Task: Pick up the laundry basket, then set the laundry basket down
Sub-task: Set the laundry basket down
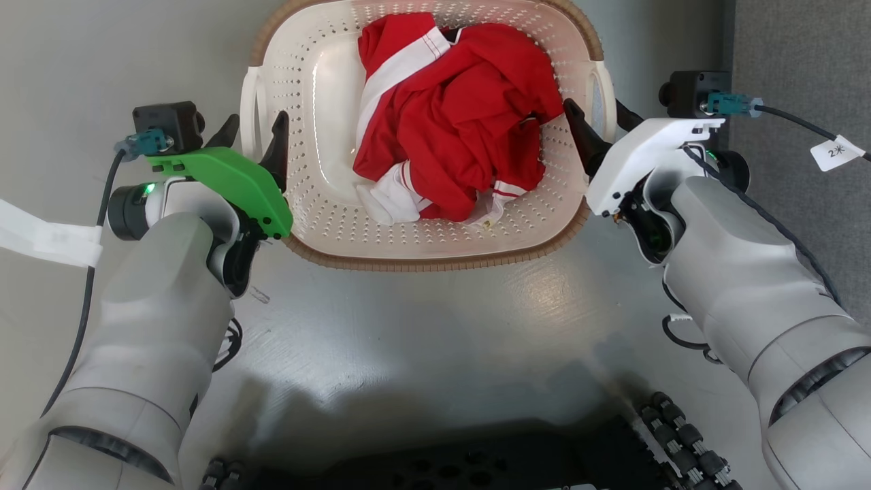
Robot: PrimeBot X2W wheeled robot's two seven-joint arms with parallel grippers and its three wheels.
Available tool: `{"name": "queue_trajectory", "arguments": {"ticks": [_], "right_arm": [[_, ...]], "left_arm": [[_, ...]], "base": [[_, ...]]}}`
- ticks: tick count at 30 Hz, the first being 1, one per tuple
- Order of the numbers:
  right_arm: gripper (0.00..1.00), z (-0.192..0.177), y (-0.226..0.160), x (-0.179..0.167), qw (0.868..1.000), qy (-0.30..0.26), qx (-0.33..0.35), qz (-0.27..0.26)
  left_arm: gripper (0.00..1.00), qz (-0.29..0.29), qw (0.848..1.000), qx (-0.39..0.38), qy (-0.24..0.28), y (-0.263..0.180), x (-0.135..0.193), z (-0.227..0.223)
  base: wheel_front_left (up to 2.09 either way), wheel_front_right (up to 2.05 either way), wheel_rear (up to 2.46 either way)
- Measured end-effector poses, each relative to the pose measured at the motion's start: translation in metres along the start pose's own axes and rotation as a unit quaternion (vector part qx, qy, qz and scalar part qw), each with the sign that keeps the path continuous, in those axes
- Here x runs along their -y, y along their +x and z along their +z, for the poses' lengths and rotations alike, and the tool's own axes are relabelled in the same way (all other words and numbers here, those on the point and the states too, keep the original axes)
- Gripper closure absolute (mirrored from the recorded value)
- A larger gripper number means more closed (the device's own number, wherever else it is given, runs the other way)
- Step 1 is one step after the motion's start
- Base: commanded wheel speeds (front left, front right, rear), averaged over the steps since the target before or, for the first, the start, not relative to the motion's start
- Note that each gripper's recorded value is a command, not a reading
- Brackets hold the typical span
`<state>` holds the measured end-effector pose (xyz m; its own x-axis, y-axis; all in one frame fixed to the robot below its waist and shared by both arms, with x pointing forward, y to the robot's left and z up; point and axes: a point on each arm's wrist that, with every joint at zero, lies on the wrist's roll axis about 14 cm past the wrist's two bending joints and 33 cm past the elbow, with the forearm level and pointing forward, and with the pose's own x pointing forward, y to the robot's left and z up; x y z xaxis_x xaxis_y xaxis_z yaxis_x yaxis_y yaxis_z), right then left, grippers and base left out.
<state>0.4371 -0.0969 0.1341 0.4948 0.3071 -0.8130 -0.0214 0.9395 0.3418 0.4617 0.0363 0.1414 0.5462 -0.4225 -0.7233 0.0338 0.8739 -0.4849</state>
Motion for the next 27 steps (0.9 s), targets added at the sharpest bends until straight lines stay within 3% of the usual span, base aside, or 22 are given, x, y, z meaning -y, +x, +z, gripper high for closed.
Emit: {"name": "queue_trajectory", "arguments": {"ticks": [14,27], "right_arm": [[0.0,0.016,-0.009,-0.002,1.0,-0.001,0.021,-0.003],[0.0,0.038,-0.043,-0.01,0.998,0.002,0.06,-0.004]], "left_arm": [[0.0,-0.003,1.0,0.013,0.005,-0.007,0.007,0.011],[0.0,-0.008,0.999,0.029,0.024,-0.039,0.018,0.02]], "base": [[0.0,0.0,0.0],[0.0,0.0,0.0]]}}
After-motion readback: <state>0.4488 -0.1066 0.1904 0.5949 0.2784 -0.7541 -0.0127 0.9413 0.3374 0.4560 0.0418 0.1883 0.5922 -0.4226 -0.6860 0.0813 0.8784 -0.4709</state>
